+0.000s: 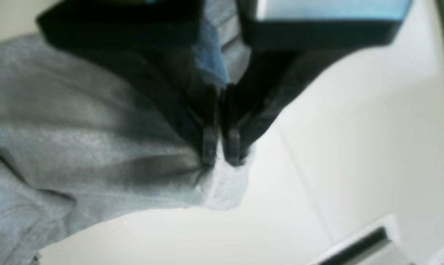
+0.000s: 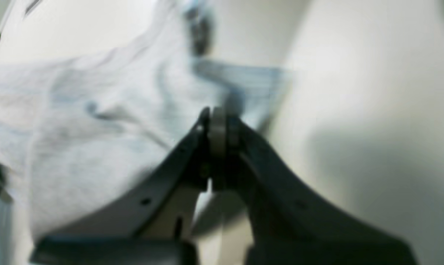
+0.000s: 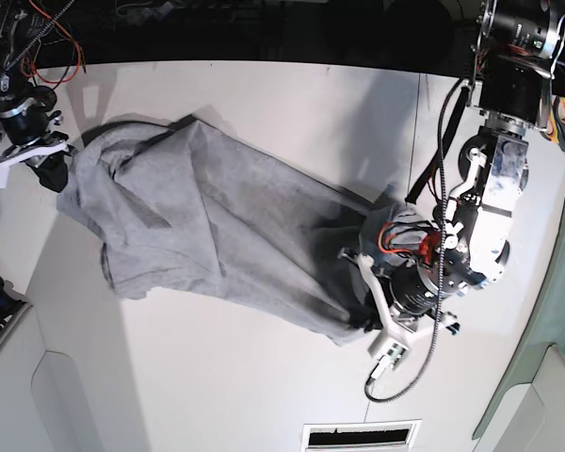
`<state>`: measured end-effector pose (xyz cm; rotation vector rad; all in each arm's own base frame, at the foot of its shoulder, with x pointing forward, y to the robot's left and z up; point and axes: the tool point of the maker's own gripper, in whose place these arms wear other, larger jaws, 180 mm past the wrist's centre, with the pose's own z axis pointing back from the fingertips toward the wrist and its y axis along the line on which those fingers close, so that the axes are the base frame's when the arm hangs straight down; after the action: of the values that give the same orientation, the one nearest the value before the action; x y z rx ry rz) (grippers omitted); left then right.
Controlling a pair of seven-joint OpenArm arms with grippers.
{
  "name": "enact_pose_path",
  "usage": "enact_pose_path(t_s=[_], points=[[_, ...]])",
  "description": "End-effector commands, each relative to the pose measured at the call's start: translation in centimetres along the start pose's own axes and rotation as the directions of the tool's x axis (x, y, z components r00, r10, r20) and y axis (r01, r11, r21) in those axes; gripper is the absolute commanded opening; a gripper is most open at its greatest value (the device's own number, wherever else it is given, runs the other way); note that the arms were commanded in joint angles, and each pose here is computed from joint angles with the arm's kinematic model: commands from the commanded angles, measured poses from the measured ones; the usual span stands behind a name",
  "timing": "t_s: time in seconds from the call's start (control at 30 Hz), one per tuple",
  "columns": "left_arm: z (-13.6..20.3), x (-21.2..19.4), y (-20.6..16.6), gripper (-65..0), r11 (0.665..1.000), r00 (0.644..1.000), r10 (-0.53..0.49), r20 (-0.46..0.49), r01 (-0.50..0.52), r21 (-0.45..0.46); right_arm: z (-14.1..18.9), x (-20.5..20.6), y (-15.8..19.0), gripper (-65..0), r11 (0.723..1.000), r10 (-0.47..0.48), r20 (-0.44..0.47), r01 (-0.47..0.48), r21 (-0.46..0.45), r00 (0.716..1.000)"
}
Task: Layout the t-shirt on the table in an organized manner, then fold the t-shirt properly
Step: 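Lift the shirt with both grippers and stretch it between them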
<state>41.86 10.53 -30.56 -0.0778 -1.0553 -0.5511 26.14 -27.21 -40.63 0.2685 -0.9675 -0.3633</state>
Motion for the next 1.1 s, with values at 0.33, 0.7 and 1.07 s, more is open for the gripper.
enact_pose_path(t_s=[0.33, 0.7, 1.07], points=[[1.0, 5.9, 4.6, -65.0, 0.998, 0.995, -0.03, 0.094, 0.024, 0.06, 4.5, 2.5, -3.0, -65.0, 0.999, 0.029, 0.065, -0.027, -0.03, 0.997], [0.9, 5.1, 4.1, -65.0, 0.999, 0.997, -0.008, 0.074, 0.005, 0.039, -3.0, -1.6, 2.3, -33.6, 0.998, -0.013, -0.072, 0.017, 0.06, 0.997], [0.9, 4.6, 4.1, -65.0, 0.999, 0.999, -0.007, 0.047, 0.005, 0.039, -7.3, -6.6, 11.8, -33.6, 0.963, -0.14, -0.157, 0.171, 0.21, 0.978]])
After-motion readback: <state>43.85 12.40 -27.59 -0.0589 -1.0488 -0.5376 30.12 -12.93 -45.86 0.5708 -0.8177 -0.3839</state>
